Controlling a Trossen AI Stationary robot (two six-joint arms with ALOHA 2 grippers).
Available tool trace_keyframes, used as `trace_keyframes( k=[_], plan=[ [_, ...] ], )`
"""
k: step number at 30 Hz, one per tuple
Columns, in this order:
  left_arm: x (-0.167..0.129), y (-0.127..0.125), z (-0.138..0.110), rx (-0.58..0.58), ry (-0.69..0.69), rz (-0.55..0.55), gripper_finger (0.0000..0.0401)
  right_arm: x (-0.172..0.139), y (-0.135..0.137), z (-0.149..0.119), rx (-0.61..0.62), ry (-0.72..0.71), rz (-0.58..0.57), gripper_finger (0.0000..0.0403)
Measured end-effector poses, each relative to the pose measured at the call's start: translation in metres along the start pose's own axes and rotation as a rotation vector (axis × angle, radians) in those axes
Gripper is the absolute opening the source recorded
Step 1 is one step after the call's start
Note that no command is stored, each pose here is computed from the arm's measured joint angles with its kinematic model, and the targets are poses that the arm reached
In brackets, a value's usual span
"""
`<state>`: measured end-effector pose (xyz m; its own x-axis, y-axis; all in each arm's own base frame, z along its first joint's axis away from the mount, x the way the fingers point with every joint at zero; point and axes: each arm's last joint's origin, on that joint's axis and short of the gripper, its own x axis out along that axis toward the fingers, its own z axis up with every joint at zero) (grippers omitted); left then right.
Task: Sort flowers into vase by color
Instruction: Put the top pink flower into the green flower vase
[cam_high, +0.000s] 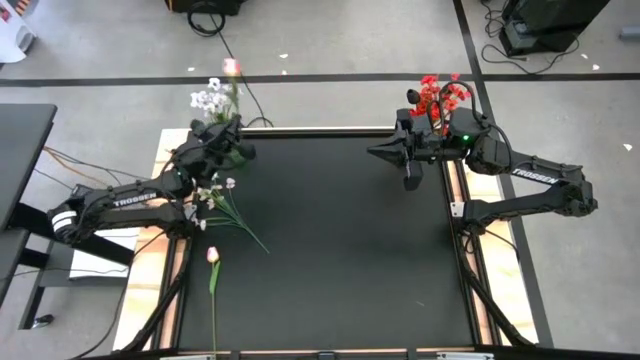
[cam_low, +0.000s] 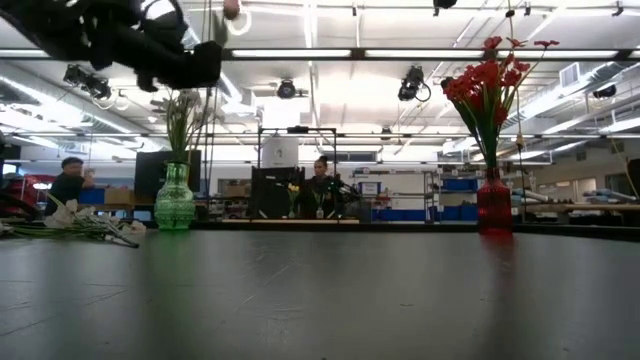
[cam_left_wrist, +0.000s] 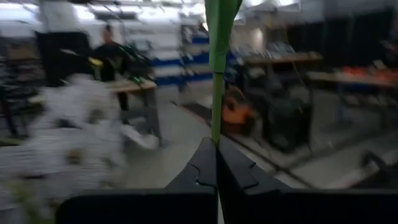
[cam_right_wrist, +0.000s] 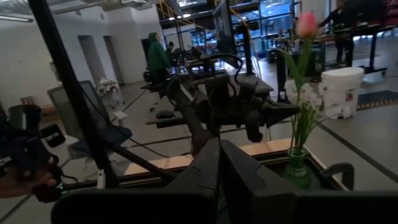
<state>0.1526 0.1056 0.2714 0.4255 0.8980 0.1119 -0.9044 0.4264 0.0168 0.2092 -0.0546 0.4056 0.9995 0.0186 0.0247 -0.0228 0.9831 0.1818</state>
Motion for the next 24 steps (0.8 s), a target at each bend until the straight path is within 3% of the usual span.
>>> trace_keyframes(
  k=[10,24],
  plan=[
    [0.001,0.023,-0.026,0.014,-0.037,0.125,0.0002,0.000,0.000,0.000,0.000,-0.001,-0.008,0.0023],
    [0.005,0.031,-0.025,0.105,-0.052,0.153,0.0004,0.000,0.000,0.000,0.000,-0.001,-0.008,0.0023]
  ],
)
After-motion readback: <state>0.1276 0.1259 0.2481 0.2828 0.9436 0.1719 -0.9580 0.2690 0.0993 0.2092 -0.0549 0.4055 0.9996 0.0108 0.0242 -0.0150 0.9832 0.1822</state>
